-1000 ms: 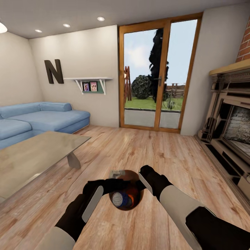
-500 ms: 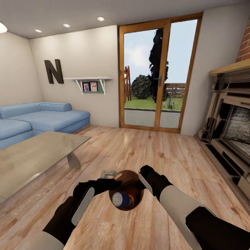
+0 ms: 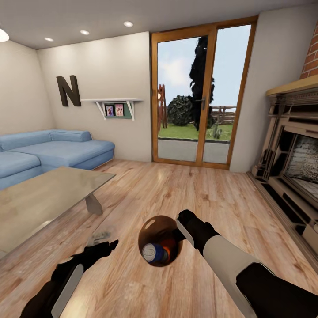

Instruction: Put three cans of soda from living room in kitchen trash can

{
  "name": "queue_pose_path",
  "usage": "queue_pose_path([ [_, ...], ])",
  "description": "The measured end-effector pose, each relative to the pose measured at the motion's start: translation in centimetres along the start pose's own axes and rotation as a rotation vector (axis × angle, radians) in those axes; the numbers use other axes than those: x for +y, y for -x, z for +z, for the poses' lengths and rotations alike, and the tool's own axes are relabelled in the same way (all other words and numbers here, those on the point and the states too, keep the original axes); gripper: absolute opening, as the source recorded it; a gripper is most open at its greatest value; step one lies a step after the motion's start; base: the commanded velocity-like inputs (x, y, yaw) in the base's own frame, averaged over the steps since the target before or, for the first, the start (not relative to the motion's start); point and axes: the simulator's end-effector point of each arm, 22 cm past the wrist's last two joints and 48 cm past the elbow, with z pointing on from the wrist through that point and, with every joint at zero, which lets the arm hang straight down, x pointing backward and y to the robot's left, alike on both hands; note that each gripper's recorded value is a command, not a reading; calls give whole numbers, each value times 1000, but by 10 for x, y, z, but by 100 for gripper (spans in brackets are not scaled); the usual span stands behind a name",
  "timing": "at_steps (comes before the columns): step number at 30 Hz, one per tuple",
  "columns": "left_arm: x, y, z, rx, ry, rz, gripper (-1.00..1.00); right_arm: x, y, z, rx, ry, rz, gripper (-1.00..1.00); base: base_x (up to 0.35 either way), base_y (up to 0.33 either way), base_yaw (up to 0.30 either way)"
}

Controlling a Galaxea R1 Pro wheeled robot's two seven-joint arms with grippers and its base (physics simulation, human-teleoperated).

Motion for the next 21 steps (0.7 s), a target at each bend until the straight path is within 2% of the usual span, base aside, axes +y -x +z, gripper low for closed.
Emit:
queue_pose_path([
  [6, 39, -25, 1, -28, 65, -11, 100, 0, 1, 0, 0, 2, 7, -100, 0, 0, 0],
  [9, 51, -35, 3, -34, 85, -15, 100, 0, 0, -1, 1, 4, 10, -100, 0, 0, 0],
  [21, 67, -52, 5, -36, 116, -20, 100, -6, 1, -1, -4, -2, 22, -100, 0, 0, 0],
])
